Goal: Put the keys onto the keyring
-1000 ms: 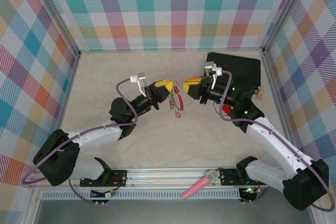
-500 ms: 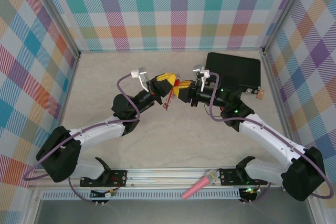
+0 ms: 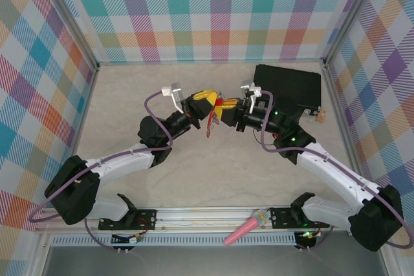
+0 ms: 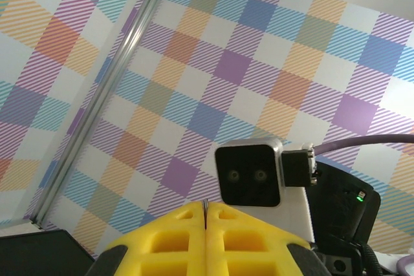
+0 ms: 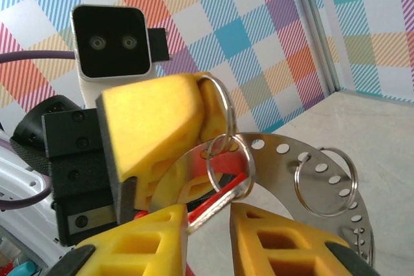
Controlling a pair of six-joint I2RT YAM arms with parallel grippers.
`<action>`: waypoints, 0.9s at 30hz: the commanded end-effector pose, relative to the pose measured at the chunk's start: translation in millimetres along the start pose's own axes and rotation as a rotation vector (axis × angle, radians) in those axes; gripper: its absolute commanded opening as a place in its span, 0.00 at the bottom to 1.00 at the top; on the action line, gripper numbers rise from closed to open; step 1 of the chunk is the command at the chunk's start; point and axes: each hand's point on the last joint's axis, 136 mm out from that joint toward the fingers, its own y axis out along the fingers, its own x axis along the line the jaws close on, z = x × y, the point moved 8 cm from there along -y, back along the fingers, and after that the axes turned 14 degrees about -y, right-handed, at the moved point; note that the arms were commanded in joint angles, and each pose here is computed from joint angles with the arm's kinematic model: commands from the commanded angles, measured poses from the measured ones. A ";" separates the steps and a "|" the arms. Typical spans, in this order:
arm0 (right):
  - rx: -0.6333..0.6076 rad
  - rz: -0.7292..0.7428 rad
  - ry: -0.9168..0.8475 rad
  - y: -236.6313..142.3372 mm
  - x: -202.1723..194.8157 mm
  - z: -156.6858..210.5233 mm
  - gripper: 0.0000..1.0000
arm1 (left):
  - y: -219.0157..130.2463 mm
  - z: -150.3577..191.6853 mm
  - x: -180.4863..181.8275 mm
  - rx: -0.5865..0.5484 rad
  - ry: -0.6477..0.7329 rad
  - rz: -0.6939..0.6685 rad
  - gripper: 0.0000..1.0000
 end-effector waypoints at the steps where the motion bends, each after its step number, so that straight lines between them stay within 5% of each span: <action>1: -0.056 -0.010 -0.062 -8.7 8.5 -11.3 0.28 | -0.6 -12.2 -20.0 -0.064 0.045 0.076 0.00; 27: -0.135 -0.027 0.039 -20.3 -3.3 -30.9 0.27 | -6.3 -10.4 -20.5 -0.061 0.063 0.068 0.00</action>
